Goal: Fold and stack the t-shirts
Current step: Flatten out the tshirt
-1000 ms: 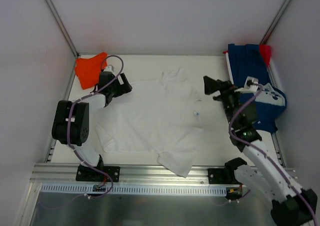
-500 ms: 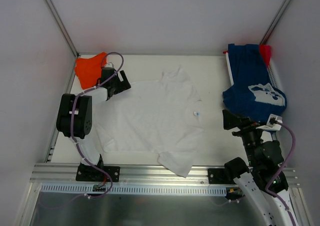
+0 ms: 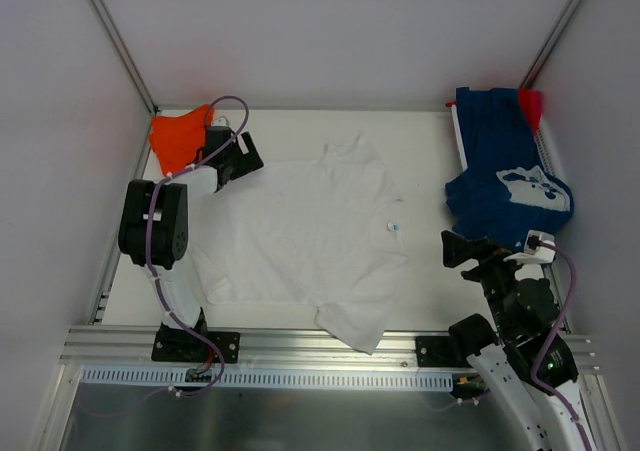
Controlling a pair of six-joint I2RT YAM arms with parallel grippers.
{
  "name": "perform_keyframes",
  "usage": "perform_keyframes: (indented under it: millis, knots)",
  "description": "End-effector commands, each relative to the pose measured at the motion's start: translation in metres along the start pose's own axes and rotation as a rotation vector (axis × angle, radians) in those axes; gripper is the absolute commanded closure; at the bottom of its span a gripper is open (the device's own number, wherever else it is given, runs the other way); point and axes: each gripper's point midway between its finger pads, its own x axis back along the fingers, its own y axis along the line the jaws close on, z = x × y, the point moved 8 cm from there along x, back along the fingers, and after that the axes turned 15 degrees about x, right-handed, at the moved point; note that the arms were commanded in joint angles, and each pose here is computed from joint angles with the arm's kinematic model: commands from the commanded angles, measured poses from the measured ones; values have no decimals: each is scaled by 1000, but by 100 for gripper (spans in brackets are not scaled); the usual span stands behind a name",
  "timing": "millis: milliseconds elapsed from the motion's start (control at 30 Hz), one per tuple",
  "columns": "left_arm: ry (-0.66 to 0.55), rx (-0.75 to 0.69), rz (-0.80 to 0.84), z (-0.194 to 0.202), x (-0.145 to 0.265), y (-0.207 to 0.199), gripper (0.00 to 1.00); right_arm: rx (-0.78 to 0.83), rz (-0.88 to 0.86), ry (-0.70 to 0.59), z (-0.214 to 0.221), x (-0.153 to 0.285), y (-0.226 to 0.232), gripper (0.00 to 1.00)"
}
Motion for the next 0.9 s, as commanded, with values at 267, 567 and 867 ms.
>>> perform_keyframes:
  millis: [267, 567, 867]
  knots:
    - [-31, -50, -24, -5, -4, -12, 11, 25, 17, -72, -12, 20, -9, 0]
    - [-21, -58, -130, -8, -16, -15, 10, 27, 27, -77, -11, 22, -12, 0]
    - [-21, -46, -197, -5, -13, -15, 10, 48, 55, -100, -15, 30, -18, 0]
